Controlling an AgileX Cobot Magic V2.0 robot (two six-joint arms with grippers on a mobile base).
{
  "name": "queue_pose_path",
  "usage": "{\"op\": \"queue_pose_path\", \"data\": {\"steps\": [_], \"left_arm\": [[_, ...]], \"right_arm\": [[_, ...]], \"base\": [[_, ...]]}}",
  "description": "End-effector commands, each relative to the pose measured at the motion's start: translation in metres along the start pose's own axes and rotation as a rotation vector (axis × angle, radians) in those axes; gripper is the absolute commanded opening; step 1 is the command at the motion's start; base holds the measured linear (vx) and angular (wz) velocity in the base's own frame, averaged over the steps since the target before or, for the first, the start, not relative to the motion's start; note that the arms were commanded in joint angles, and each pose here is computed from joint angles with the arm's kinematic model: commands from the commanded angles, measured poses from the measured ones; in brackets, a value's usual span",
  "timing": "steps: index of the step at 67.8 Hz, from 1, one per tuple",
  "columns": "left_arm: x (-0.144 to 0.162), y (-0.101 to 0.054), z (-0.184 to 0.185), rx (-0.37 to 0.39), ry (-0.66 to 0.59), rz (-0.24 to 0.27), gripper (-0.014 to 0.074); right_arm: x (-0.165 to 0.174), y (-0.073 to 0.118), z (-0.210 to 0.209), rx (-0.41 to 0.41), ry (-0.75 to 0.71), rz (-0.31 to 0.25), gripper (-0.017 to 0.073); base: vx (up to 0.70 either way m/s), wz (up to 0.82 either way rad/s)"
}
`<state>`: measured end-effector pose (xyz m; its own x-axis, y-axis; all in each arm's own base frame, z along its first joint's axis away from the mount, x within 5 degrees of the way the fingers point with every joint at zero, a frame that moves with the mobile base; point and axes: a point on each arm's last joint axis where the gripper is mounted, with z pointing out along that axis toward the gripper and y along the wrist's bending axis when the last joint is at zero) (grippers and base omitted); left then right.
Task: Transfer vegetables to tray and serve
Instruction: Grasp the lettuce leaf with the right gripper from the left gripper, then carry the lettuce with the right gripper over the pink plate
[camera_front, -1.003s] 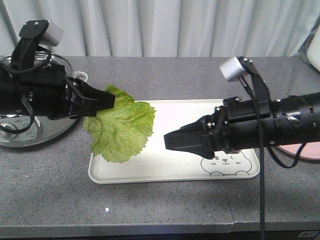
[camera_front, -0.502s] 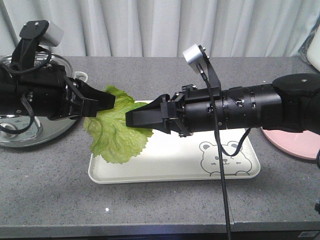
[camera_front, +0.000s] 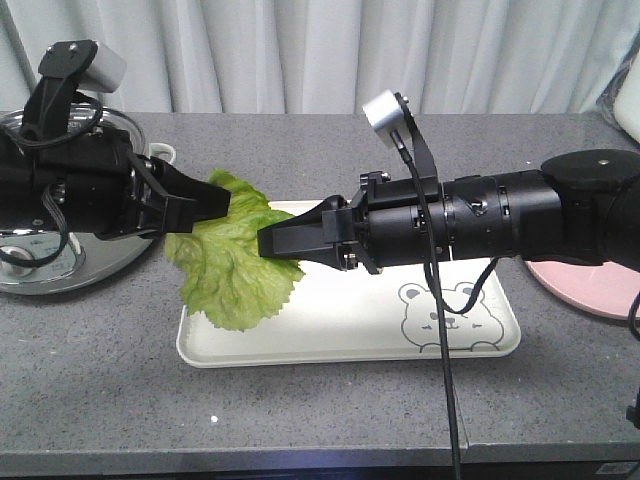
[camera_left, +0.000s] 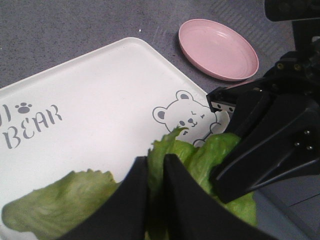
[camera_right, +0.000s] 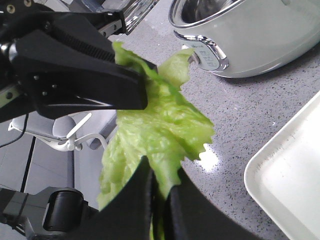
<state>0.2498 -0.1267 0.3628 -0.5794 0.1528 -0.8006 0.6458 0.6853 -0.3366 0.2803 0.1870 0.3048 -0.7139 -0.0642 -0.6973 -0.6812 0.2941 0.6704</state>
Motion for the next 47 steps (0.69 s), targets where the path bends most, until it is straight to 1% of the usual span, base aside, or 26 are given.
{"op": "queue_pose_path", "data": {"steps": [1,9,15,17,22,31,34,35,36,40,47], "left_arm": [[-0.013,-0.008,-0.01,0.008,-0.096,-0.014,0.018],[-0.014,-0.007,-0.01,0.003,-0.1,-0.013,0.0367],[-0.014,-0.008,-0.011,-0.002,-0.106,-0.009,0.0473],[-0.014,-0.008,-0.012,-0.004,-0.106,-0.003,0.0503],[-0.015,-0.01,-0.017,-0.017,-0.109,0.024,0.054],[-0.013,-0.013,-0.029,-0.063,-0.104,0.104,0.0549],[-0.013,-0.015,-0.032,-0.074,-0.097,0.128,0.0544],[-0.012,-0.015,-0.033,-0.076,-0.095,0.134,0.0542],[-0.012,-0.015,-0.034,-0.077,-0.092,0.139,0.0542],[-0.011,-0.018,-0.037,-0.072,-0.088,0.147,0.0535],[-0.011,-0.019,-0.037,-0.067,-0.083,0.149,0.0534]], "right_arm": [[-0.014,0.02,-0.008,-0.058,-0.058,-0.046,-0.001],[-0.013,0.02,-0.008,-0.048,-0.048,-0.056,-0.0008],[-0.013,0.019,-0.008,-0.042,-0.045,-0.059,-0.0006],[-0.013,0.019,-0.009,-0.037,-0.042,-0.063,-0.0006],[-0.012,0.02,-0.011,-0.003,-0.033,-0.086,-0.0006],[-0.015,0.024,-0.03,0.142,-0.023,-0.15,-0.0006],[-0.017,0.024,-0.041,0.208,-0.02,-0.162,-0.0006],[-0.017,0.024,-0.045,0.227,-0.02,-0.156,-0.0006],[-0.017,0.024,-0.049,0.254,-0.012,-0.164,-0.0006],[-0.019,0.023,-0.069,0.347,-0.015,-0.164,-0.0006],[-0.019,0.026,-0.105,0.499,-0.029,-0.166,-0.0006]], "base": [[0.0,0.0],[0.0,0.0],[0.0,0.0],[0.0,0.0],[0.0,0.0],[0.0,0.0],[0.0,0.0],[0.0,0.0],[0.0,0.0],[0.0,0.0],[0.0,0.0]]}}
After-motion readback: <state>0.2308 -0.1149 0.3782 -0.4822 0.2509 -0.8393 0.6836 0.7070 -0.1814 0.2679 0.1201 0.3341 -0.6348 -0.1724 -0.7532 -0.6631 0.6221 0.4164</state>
